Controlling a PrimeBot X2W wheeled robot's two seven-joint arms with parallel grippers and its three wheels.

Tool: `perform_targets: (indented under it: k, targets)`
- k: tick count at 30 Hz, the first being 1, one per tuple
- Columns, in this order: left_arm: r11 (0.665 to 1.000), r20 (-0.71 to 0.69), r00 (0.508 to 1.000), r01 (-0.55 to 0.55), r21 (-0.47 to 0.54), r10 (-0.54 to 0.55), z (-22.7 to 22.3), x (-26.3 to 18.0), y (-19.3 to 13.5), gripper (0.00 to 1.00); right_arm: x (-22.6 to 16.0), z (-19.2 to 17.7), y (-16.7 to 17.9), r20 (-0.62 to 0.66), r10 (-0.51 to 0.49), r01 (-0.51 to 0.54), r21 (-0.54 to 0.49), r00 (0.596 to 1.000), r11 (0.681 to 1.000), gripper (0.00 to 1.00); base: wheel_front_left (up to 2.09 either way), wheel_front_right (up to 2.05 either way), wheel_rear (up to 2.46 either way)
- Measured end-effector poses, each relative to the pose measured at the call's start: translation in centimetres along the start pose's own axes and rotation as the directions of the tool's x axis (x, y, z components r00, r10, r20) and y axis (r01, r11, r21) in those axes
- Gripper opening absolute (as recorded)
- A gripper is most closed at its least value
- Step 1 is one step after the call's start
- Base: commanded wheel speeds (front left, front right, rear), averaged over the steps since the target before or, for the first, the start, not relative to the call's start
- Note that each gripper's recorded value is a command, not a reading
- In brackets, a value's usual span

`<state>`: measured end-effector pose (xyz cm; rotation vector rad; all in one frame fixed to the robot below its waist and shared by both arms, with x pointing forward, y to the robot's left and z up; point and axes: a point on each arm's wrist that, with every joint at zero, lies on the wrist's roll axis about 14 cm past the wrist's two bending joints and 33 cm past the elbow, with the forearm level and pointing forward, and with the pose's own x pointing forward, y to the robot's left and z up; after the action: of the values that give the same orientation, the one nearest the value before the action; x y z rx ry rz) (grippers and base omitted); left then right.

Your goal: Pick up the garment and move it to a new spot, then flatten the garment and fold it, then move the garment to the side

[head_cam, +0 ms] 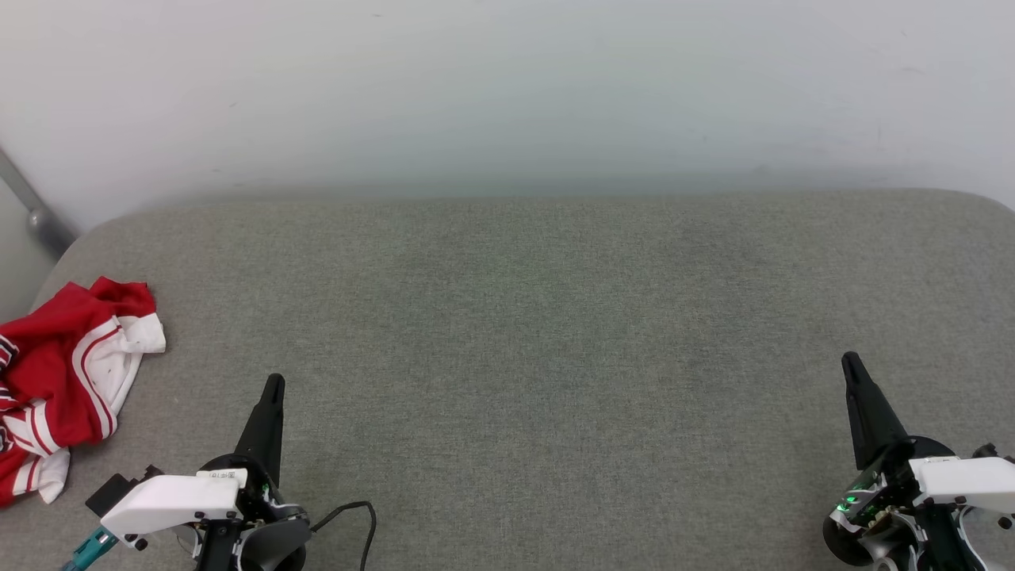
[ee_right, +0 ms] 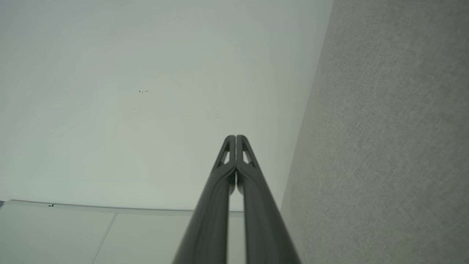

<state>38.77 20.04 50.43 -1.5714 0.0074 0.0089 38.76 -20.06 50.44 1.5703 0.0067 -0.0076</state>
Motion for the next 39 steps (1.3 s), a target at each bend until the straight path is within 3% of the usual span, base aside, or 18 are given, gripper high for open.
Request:
perform_targets:
  k: [21, 22, 28, 39]
  targets:
    - [1.000, 0.000, 1.000, 0.000, 0.000, 0.000, 0.0, 0.0, 0.0, 0.00, 0.0, 0.0, 0.0, 0.000, 0.000, 0.000, 0.000, 1.000, 1.000, 0.00, 0.00, 0.00, 0.00]
    - [1.000, 0.000, 1.000, 0.000, 0.000, 0.000, 0.0, 0.0, 0.0, 1.00, 0.0, 0.0, 0.0, 0.000, 0.000, 0.000, 0.000, 1.000, 1.000, 1.00, 0.00, 0.00, 0.00]
    - [0.997, -0.004, 0.997, -0.075, -0.008, 0.075, -0.4, -1.0, 2.5, 1.00, -1.1, 0.1, -2.4, 0.006, -0.071, 0.071, 0.005, 0.997, 0.997, 1.00, 0.00, 0.00, 0.00]
    - [1.000, -0.010, 1.000, -0.029, -0.011, 0.029, -1.6, -0.3, 1.0, 1.00, -0.8, -0.3, -1.5, 0.021, -0.042, 0.042, 0.001, 0.999, 0.999, 1.00, 0.00, 0.00, 0.00]
